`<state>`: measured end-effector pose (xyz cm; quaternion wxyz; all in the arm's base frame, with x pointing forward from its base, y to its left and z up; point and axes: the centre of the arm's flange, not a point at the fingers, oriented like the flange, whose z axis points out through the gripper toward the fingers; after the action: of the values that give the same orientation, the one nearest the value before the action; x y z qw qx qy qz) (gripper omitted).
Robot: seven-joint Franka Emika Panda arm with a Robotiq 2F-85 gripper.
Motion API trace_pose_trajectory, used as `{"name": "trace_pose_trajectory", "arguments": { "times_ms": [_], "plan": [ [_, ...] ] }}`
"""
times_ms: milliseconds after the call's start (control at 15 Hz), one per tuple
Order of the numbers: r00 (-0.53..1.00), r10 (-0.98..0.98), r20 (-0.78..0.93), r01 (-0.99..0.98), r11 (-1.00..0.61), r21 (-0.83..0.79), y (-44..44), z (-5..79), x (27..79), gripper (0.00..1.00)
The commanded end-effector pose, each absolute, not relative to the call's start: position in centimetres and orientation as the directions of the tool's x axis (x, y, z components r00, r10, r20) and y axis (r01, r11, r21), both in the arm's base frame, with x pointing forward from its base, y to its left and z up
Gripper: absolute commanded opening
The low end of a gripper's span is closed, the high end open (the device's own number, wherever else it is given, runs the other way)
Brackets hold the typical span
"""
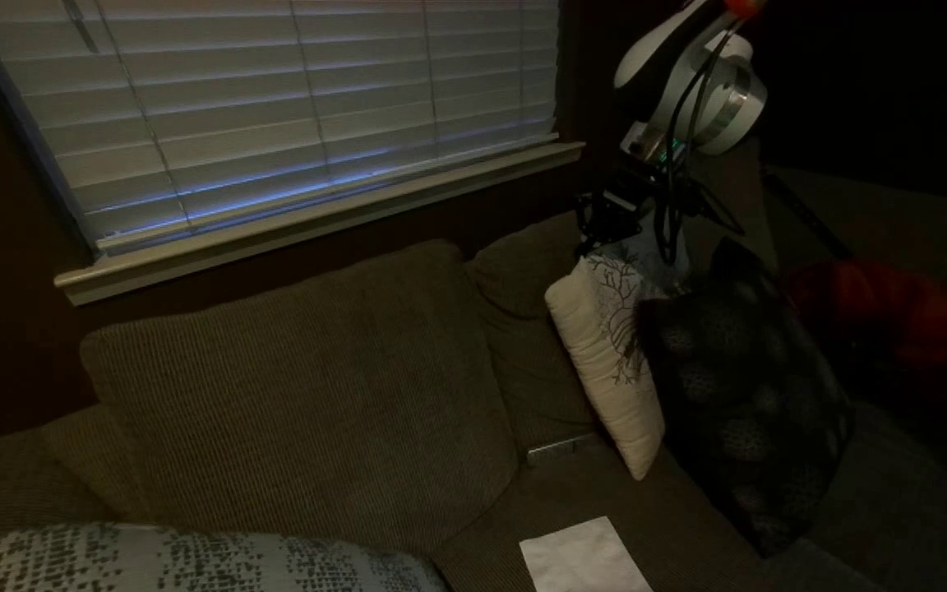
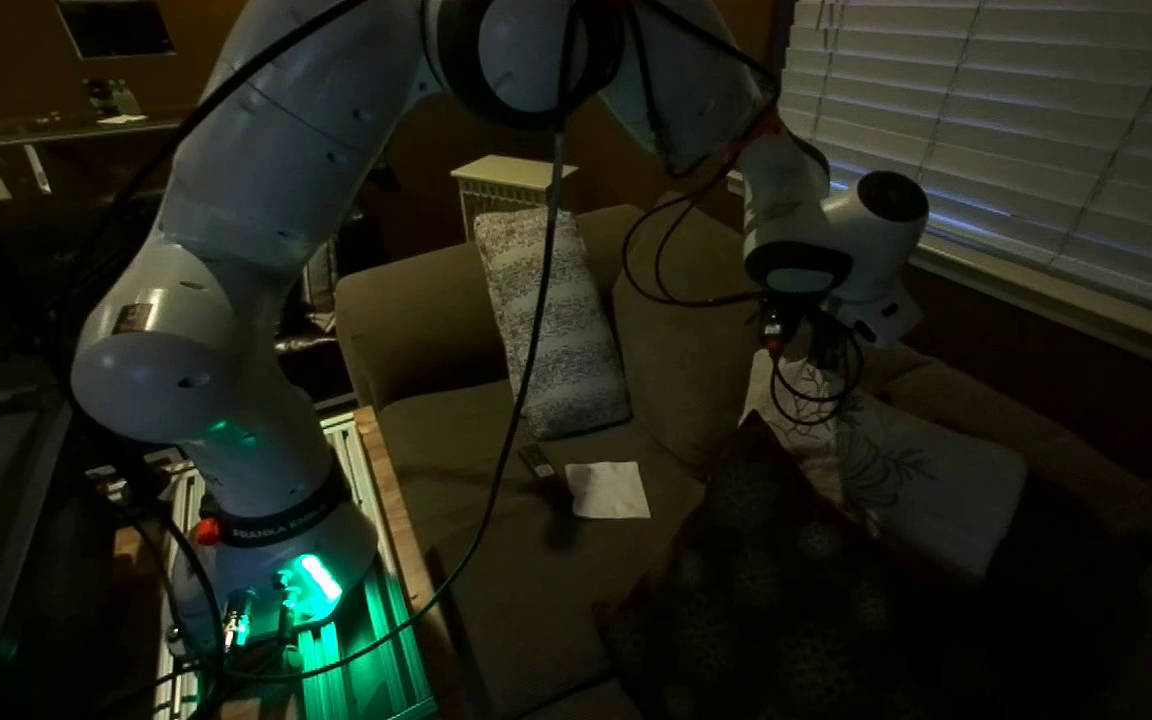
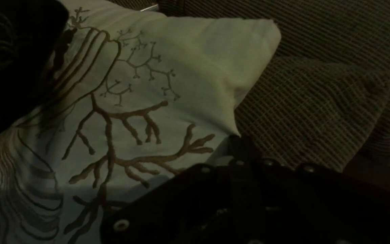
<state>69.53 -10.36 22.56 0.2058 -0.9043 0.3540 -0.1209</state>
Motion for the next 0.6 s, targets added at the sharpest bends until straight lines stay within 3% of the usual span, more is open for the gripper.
{"name": "trace_pose_trajectory", "arguments": {
  "times_ms": [0, 533],
  "plan": [
    [0.736, -0.668, 0.111, -0.562, -0.694, -0.451, -5.2, 24.8, 66.9, 0.0],
    [0.675, -0.702, 0.227, -0.534, -0.678, -0.505, -2.1, 28.0, 63.1, 0.0]
  ]
}}
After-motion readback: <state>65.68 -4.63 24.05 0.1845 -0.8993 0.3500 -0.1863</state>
